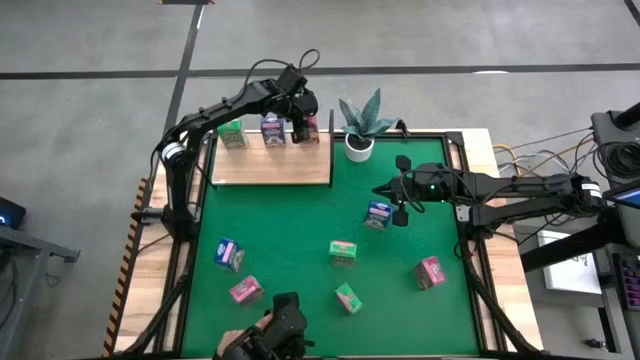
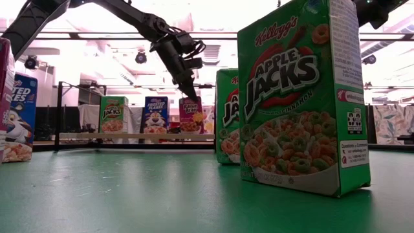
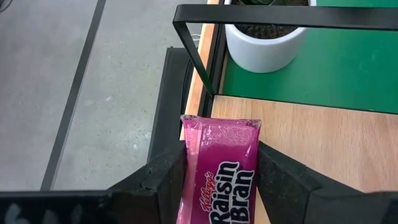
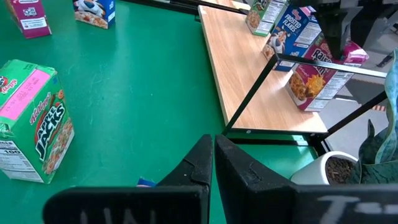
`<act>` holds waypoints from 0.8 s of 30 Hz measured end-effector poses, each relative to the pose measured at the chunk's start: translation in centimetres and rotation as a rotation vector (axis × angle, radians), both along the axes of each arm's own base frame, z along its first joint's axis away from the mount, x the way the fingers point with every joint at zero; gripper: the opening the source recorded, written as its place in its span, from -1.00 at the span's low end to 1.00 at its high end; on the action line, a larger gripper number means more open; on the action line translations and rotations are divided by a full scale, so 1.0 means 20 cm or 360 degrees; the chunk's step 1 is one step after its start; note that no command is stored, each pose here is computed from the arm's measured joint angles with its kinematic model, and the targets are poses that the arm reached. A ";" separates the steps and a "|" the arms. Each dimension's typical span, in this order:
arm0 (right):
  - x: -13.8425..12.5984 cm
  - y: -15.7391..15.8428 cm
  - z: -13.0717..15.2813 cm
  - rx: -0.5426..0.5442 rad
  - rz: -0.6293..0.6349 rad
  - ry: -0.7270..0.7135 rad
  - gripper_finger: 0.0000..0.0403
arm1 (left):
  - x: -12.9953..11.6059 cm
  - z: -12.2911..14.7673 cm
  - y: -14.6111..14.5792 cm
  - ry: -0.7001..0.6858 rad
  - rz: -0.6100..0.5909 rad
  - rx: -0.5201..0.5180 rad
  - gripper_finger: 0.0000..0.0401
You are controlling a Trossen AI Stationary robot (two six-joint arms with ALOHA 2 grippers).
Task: Stack cereal on shelf
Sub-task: Put the top pink cereal box on the shelf
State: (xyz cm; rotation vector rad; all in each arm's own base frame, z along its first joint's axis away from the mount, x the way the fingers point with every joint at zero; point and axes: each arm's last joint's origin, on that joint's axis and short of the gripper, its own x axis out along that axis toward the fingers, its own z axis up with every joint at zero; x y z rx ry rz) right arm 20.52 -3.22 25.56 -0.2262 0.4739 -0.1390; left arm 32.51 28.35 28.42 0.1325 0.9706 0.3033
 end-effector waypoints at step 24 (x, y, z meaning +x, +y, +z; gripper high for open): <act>0.00 0.00 0.00 -0.0012 0.0006 0.0003 -0.96 | 0.01 0.18 -0.04 -0.0008 -0.0063 0.0040 0.09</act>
